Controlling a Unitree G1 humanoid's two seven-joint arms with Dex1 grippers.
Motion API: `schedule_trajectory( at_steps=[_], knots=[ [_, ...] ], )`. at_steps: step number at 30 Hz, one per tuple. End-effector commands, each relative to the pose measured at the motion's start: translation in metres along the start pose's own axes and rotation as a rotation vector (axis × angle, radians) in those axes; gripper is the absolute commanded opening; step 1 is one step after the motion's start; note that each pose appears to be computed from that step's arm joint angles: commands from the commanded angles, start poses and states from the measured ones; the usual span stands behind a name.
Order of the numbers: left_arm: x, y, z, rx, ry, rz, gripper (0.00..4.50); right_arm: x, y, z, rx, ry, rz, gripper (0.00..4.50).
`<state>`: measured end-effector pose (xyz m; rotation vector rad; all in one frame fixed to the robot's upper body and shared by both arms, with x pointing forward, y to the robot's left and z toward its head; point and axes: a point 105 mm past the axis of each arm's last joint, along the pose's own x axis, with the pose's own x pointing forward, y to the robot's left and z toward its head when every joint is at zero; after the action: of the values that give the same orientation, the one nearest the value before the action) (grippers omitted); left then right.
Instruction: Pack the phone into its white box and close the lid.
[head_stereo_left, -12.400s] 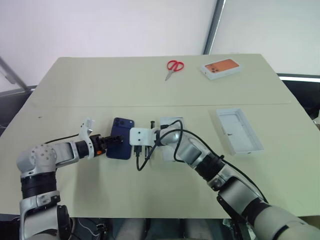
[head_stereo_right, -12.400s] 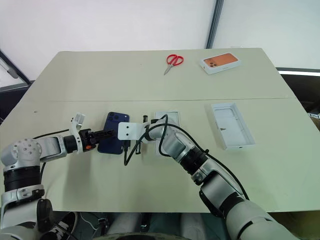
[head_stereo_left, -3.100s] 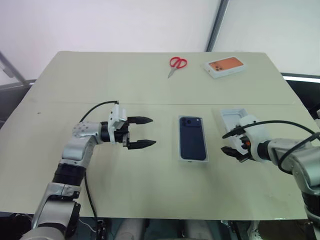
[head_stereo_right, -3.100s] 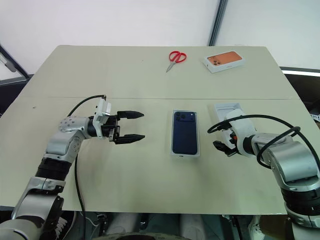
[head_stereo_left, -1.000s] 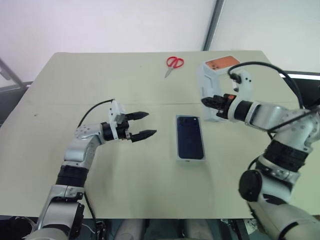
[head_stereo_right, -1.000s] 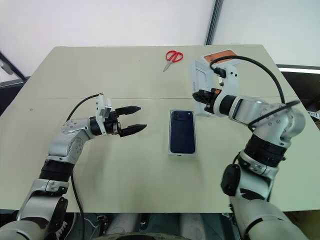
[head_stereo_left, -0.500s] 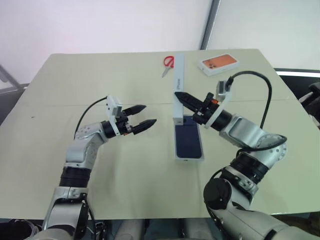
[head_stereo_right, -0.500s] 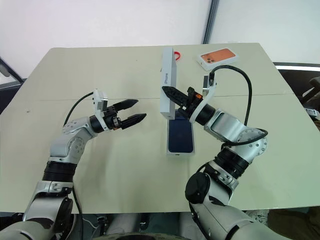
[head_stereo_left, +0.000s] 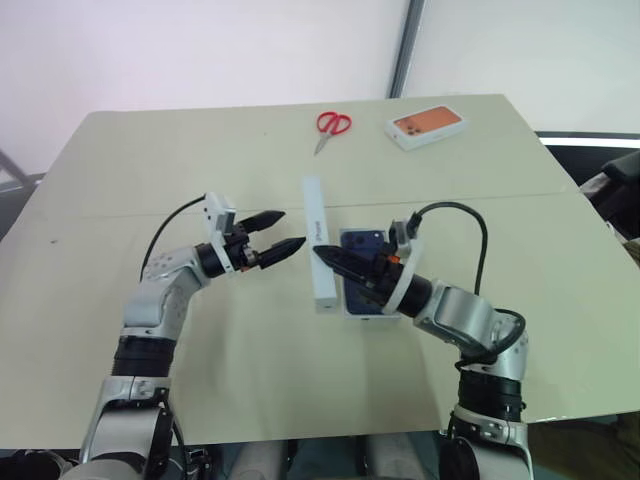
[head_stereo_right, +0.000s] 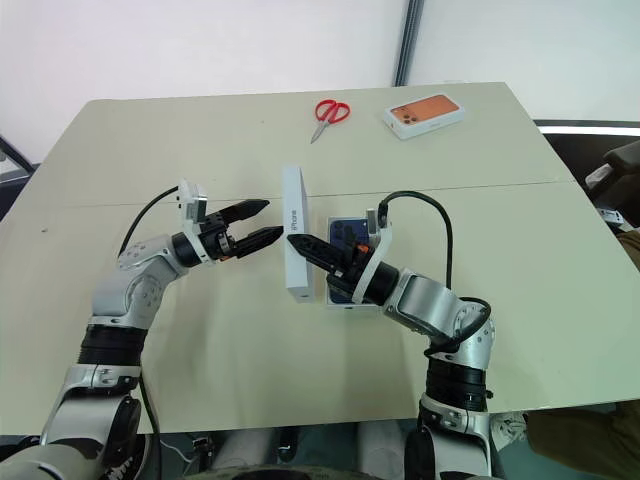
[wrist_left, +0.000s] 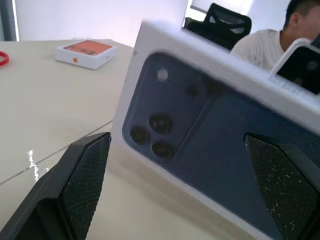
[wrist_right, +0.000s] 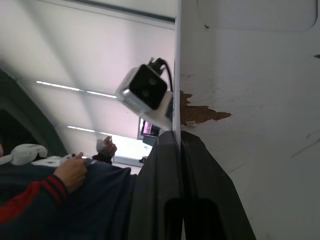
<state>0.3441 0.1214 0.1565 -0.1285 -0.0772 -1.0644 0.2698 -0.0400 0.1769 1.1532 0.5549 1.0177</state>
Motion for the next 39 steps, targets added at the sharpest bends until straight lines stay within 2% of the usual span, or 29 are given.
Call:
schedule_trajectory(
  at_steps=[1, 4, 7, 10, 15, 19, 23, 24, 27, 33, 39],
  knots=[
    [0.002, -0.012, 0.005, -0.006, -0.019, -0.061, 4.25, -0.001, 0.003, -0.006, 0.014, 0.021, 0.013, 0.0],
    [0.003, -0.026, -0.007, -0.029, 0.017, -0.112, 3.31, -0.004, -0.008, -0.007, 0.023, 0.028, -0.044, 0.0],
    [0.003, -0.037, -0.014, -0.037, 0.026, -0.133, 1.68, -0.009, -0.024, -0.007, 0.033, 0.027, -0.127, 0.0],
    [0.003, -0.042, -0.015, -0.05, 0.027, -0.141, 0.12, -0.009, -0.025, -0.006, 0.033, 0.024, -0.133, 0.0],
    [0.01, -0.047, -0.019, -0.037, 0.022, -0.126, 0.05, -0.012, -0.028, 0.0, 0.037, 0.003, -0.143, 0.0],
    [0.019, -0.049, -0.027, 0.009, 0.042, -0.111, 0.0, -0.017, -0.037, 0.008, 0.026, -0.032, -0.191, 1.32],
    [0.029, -0.054, -0.025, 0.006, 0.027, -0.129, 0.0, -0.025, -0.035, 0.024, -0.061, -0.065, -0.231, 3.48],
    [0.031, -0.055, -0.026, 0.004, 0.025, -0.132, 0.0, -0.03, -0.035, 0.029, -0.162, -0.059, -0.268, 3.93],
    [0.037, -0.055, -0.027, -0.004, 0.019, -0.135, 0.0, -0.047, -0.034, 0.046, -0.34, -0.08, -0.334, 3.93],
    [0.06, -0.063, -0.031, -0.032, -0.005, -0.164, 0.0, -0.094, -0.023, 0.092, -0.533, -0.219, -0.412, 3.93],
    [0.081, -0.073, -0.032, -0.047, -0.024, -0.208, 0.0, -0.111, -0.035, 0.101, -0.767, -0.21, -0.557, 3.93]
  ],
)
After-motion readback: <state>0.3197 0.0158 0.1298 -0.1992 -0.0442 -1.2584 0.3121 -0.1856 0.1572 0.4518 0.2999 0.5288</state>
